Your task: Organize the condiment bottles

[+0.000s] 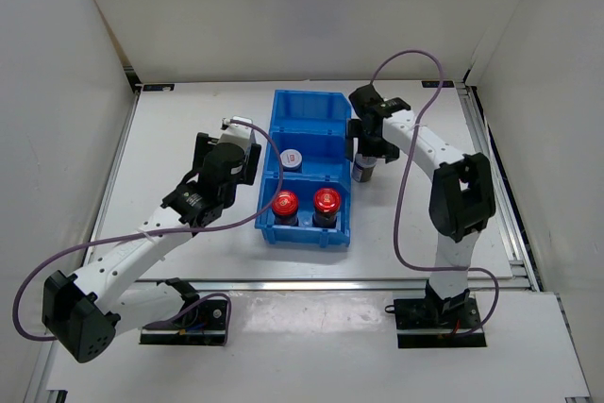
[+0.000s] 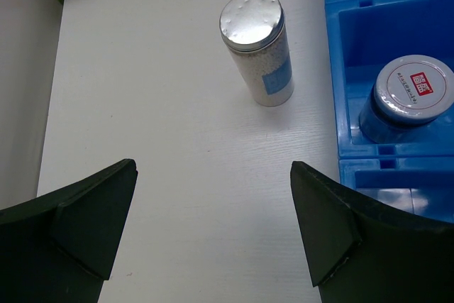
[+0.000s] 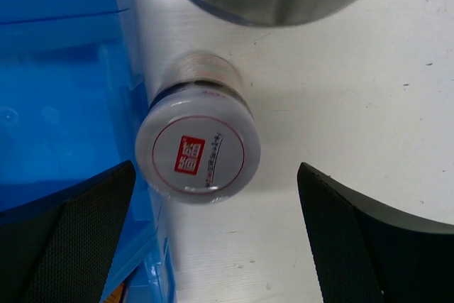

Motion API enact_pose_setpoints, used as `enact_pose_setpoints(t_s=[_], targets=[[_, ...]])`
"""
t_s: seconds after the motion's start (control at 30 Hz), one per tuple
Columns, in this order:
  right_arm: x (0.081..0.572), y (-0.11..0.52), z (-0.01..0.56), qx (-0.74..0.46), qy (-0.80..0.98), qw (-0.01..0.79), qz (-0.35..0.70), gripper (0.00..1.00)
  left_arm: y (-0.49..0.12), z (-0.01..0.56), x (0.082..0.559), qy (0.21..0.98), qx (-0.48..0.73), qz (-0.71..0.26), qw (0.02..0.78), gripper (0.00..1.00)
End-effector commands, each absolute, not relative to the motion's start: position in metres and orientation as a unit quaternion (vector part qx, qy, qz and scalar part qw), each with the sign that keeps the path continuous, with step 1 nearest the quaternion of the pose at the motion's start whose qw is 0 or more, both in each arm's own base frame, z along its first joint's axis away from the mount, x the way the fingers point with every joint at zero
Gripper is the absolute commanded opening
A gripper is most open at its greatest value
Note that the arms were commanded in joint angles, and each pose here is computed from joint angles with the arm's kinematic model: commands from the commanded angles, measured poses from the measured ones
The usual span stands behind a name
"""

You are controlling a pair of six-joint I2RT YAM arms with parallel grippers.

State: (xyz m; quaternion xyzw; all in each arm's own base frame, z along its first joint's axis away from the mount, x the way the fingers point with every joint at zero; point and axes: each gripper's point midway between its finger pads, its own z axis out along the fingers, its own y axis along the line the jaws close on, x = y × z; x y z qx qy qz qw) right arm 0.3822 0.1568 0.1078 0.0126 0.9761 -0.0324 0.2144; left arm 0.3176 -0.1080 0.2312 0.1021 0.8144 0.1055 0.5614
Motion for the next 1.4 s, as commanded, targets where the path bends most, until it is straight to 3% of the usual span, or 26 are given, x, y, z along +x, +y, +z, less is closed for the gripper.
enact_pose_setpoints(t_s=[0.0,0.2,0.23,0.3,0.33,0.57,0.77,0.93,1.13,1.37], targets=[[0.387,0.156,0.1,0.011,0.98,0.199,-0.023,0.97,-0.11,0.255,0.322,0.8,0.086,0.095,0.586,1.0],[0.381,0.153,0.088,0.012,0.978,0.208,-0.019,0.82,-0.11,0.255,0.322,0.8,0.086,0.095,0.586,1.0],[0.38,0.152,0.095,0.009,0.975,0.221,-0.014,0.72,-0.11,0.255,0.322,0.8,0.086,0.095,0.586,1.0],[0.38,0.152,0.099,0.01,0.972,0.233,-0.008,0.62,-0.11,0.255,0.322,0.8,0.086,0.095,0.586,1.0],[0.38,0.152,0.104,0.006,0.97,0.242,-0.005,0.51,-0.111,0.252,0.323,0.802,0.088,0.097,0.583,1.0],[0.38,0.144,0.133,0.006,0.961,0.278,-0.012,0.12,-0.111,0.252,0.323,0.802,0.088,0.097,0.583,1.0],[0.38,0.161,0.203,-0.003,0.931,0.364,0.009,0.0,-0.111,0.252,0.323,0.802,0.088,0.097,0.583,1.0],[0.391,0.189,0.238,-0.026,0.915,0.401,0.036,0.0,-0.112,0.249,0.324,0.804,0.09,0.099,0.579,1.0],[0.397,0.236,0.232,-0.063,0.914,0.397,0.051,0.0,-0.11,0.249,0.324,0.804,0.088,0.103,0.58,1.0],[0.406,0.268,0.172,-0.039,0.945,0.32,0.049,0.0,-0.11,0.249,0.324,0.804,0.088,0.103,0.58,1.0]])
